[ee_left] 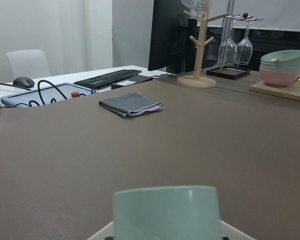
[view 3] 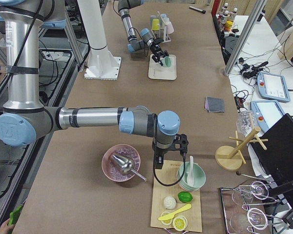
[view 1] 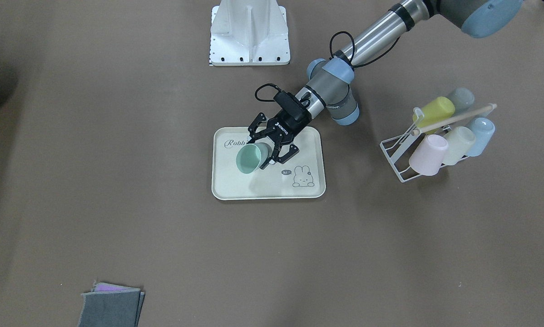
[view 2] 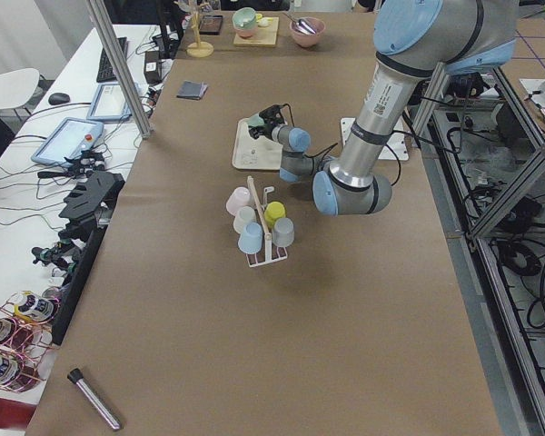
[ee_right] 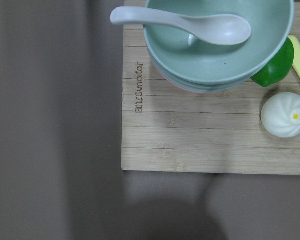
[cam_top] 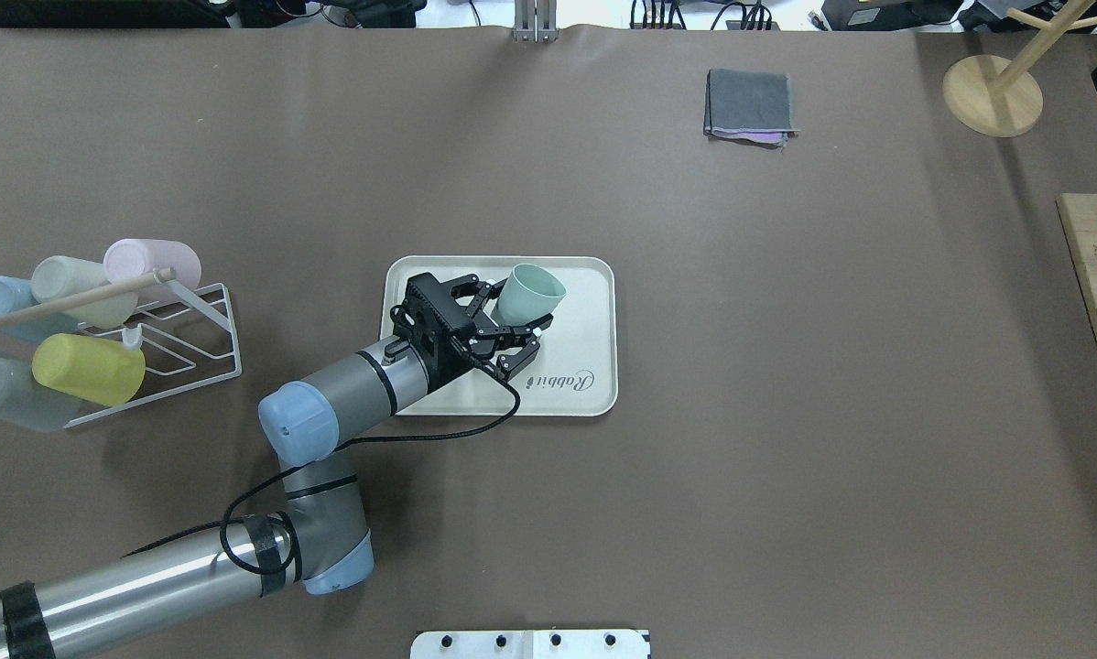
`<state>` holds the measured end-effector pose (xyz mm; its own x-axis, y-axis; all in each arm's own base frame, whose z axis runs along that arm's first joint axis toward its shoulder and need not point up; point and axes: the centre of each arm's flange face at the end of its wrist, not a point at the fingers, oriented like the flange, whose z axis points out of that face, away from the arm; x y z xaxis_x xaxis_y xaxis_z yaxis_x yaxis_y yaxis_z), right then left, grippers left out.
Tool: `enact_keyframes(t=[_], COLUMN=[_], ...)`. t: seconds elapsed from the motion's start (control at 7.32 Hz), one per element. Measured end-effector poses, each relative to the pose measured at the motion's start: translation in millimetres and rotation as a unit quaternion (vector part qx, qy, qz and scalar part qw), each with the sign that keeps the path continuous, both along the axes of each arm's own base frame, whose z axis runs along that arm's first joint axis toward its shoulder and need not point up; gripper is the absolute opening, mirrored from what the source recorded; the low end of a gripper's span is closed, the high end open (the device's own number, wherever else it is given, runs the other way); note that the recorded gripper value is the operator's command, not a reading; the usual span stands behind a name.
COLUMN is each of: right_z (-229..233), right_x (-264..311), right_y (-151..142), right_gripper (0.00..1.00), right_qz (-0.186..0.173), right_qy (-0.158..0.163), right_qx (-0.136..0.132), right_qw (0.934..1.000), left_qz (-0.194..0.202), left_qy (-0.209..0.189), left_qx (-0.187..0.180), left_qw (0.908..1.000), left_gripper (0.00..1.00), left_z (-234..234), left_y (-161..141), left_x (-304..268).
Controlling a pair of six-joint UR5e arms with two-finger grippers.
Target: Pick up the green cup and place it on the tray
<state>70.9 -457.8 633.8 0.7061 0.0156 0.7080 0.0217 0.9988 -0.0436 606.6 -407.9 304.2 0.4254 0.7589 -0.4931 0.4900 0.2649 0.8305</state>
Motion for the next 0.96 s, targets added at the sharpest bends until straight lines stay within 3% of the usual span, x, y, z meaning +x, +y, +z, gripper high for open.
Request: enact_keyframes(t=[0.96], right_z=[2.8], right_x=[3.1], right_y=[3.3], right_gripper=[1.00], right_qz=[0.003], right_qy=[0.000], right_qx=[-0.002], right_qw=[1.0000], left_qz=[0.002], left_qy=[-0.002], left_qx=[-0.002], left_qw=[1.0000], left_gripper=[0.76], left_z=[0.9], left_y=[4.2], left_x=[3.3])
